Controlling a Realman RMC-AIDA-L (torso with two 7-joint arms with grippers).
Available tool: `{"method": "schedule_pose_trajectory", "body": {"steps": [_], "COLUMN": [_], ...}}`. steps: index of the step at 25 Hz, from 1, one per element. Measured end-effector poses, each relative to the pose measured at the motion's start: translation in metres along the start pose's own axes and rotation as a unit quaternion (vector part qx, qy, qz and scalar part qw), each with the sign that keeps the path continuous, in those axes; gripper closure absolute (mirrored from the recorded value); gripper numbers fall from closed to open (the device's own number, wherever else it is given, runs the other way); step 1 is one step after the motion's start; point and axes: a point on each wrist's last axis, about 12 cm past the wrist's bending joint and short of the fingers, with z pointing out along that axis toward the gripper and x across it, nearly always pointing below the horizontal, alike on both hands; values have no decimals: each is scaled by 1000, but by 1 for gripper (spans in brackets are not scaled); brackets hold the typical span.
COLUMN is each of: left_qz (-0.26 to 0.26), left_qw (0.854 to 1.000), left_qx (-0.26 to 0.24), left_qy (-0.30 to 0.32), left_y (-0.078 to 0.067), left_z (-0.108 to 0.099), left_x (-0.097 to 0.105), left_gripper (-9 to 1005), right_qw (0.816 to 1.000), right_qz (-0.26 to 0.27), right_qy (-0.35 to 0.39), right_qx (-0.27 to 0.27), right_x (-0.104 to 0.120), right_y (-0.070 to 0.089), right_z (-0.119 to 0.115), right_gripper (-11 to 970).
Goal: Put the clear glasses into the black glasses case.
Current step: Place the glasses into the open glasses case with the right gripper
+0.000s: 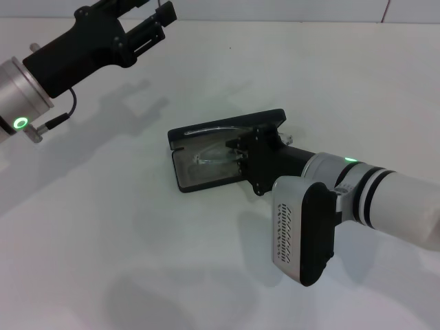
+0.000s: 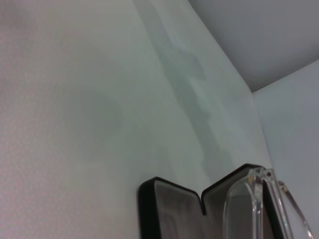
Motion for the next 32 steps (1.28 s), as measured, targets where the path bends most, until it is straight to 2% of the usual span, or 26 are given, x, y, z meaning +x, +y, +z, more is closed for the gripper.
{"method": "schedule_pose_trajectory", "body": {"steps": [13,20,27,32], "left_qz": [-9,-10,-10,-9], "left_qw": [1000,1000,1000,1000], "left_qx": [1,0,-1,-2], "left_qy": [-1,0,-1,-1], "left_y": [-1,-1,-1,0], "left_z": [-2,-3,-4,-5], "left_x": [1,1,1,1], "left_gripper": [371,371,371,371], "right_qw": [1000,1000,999,999], "right_qz": [8,22,35,33], "right_qy": [24,0,-15,-17], "right_qx": [8,-7,-28,-28], "right_x": [8,0,2,1], "right_y": [9,11,9,8], "right_z": [-1,-6,-13,-14], "right_gripper": [759,623,488,486]}}
